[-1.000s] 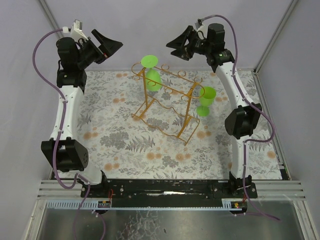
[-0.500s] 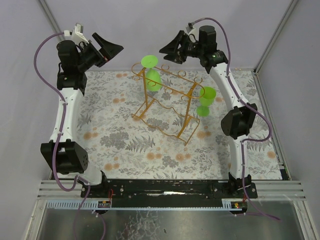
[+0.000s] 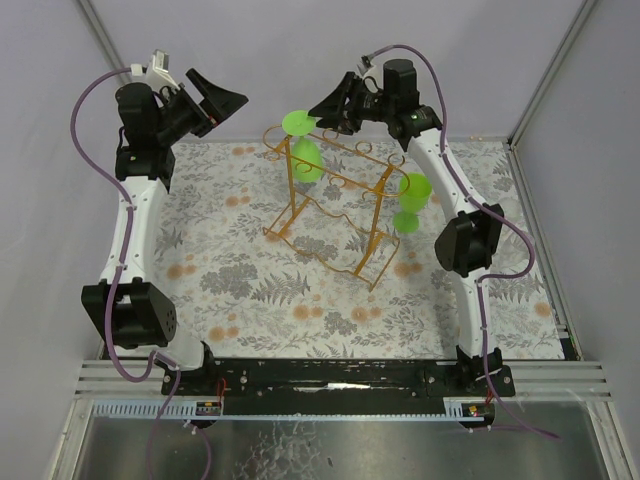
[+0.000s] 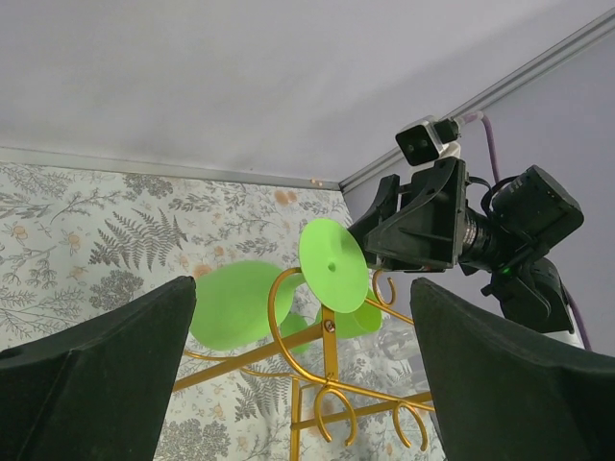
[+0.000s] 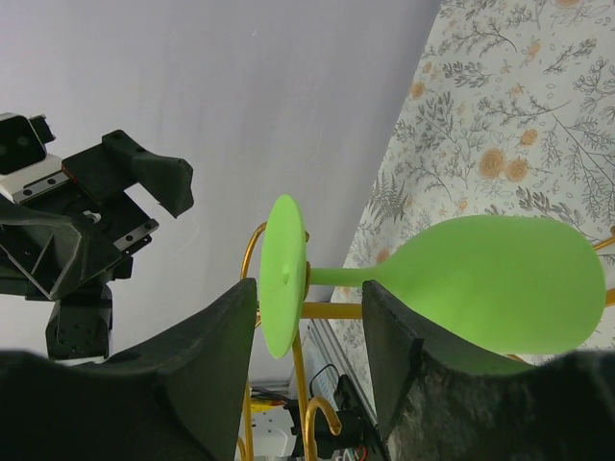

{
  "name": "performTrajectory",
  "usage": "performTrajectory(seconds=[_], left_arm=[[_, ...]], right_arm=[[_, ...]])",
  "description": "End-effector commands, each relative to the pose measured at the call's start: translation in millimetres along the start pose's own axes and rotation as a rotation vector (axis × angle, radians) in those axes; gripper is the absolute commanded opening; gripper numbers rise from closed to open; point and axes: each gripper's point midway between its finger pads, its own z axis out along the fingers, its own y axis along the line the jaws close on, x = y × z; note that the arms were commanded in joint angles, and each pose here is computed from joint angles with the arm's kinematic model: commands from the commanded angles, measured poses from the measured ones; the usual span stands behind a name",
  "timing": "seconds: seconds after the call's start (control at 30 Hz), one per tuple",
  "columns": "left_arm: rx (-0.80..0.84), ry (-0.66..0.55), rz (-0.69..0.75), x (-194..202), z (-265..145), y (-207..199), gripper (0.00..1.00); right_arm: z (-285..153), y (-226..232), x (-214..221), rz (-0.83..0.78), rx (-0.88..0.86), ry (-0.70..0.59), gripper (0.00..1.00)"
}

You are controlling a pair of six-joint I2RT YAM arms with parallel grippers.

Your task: Take the wine glass off the wine glass rack

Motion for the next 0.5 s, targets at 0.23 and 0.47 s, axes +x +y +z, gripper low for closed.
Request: performTrajectory(seconds=[0.23,0.47], left_arm=[[0.046,-0.008,0.029,-1.0,-7.3,-14.5,0.91],[0.047,-0.005,0.03,0.3,-7.3,-14.2,0.91]], right_arm=[[-5.6,38.8,0.9,-0.064,-0.1,0.006,0.44],[-4.8,38.3,2.8,-0.062,-0.104,0.015,0.28]])
